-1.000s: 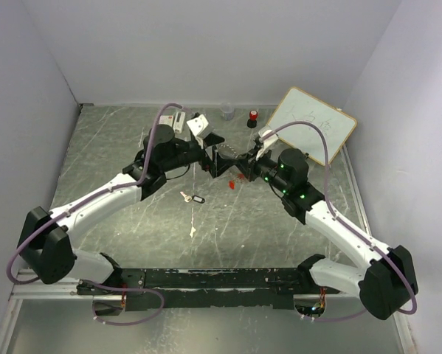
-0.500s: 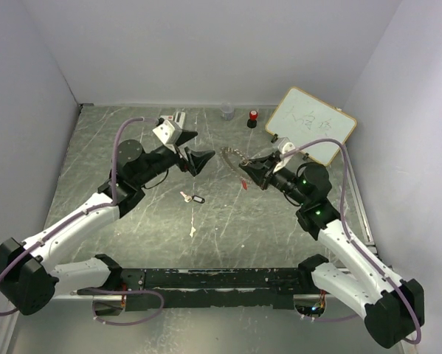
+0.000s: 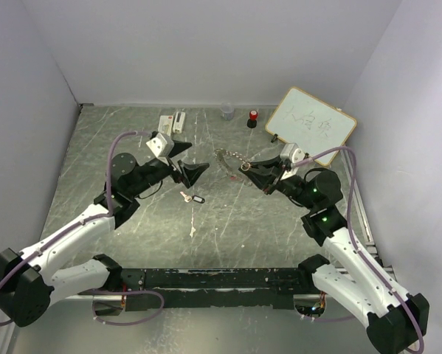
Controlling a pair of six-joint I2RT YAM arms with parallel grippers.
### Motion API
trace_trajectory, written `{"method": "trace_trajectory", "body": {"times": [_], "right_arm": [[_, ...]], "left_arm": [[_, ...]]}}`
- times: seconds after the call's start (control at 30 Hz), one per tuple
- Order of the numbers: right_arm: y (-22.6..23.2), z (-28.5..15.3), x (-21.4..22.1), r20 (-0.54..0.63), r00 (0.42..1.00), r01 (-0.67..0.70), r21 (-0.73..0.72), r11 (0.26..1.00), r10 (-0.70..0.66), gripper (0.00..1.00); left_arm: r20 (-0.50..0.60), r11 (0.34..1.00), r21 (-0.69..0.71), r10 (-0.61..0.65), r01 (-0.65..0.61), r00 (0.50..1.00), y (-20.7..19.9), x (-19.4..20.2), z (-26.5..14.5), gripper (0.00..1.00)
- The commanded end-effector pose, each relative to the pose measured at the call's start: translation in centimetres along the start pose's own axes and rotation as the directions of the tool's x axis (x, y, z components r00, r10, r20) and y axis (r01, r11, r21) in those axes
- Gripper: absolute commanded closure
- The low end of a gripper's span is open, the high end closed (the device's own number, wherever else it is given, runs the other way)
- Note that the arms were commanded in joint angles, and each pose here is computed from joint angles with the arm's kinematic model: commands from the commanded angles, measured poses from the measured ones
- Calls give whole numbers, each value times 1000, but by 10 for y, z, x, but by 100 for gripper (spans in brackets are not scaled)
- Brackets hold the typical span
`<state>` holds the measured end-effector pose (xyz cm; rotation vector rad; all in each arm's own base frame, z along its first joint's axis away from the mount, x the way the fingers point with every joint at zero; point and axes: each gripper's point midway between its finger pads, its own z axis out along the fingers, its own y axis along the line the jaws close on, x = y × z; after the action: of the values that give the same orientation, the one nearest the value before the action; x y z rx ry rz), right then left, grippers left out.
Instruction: Put the keys on the keyring
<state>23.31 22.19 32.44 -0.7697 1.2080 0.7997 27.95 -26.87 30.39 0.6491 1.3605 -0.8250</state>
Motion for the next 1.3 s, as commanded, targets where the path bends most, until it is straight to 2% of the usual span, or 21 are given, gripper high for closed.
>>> {"method": "trace_trajectory", "body": {"times": [0.0, 0.3, 0.37, 0.53, 0.83, 0.93, 1.07, 1.17, 1.27], "right_arm": [[4, -1, -38, 102, 994, 49, -14, 999, -48, 100], [6, -1, -38, 96, 994, 52, -26, 998, -49, 100], [4, -1, -38, 92, 994, 53, -14, 998, -52, 100], [-9, -3, -20, 26, 999, 28, 59, 998, -30, 100], [-4, -15, 10, -43, 998, 54, 51, 997, -51, 100], [0, -18, 15, -48, 997, 56, 39, 998, -54, 100], [6, -18, 17, -45, 997, 58, 6, 998, -58, 100], [9, -16, 17, -48, 997, 54, -21, 998, -55, 100], [12, -14, 15, -39, 998, 54, -40, 998, -56, 100]], "left_arm": [[62, 998, 27, 62, -64, 996, -4, -16, -4, 0], [89, 992, 91, 74, -82, 993, -14, -13, -2, 1], [67, 997, 44, 65, -69, 996, -5, -8, 0, 1], [-17, 984, -175, -4, 1, 1000, 37, 9, 0, 2], [-88, 969, -233, -105, 82, 991, 51, 38, -1, 0], [-84, 983, -165, -100, 86, 991, 40, 42, 1, 0], [4, 999, 39, -20, 20, 1000, 7, 28, 0, 0], [70, 986, 164, 7, -19, 997, -15, 20, -2, 0], [85, 960, 275, 30, -53, 996, -31, 19, 1, 0]]}}
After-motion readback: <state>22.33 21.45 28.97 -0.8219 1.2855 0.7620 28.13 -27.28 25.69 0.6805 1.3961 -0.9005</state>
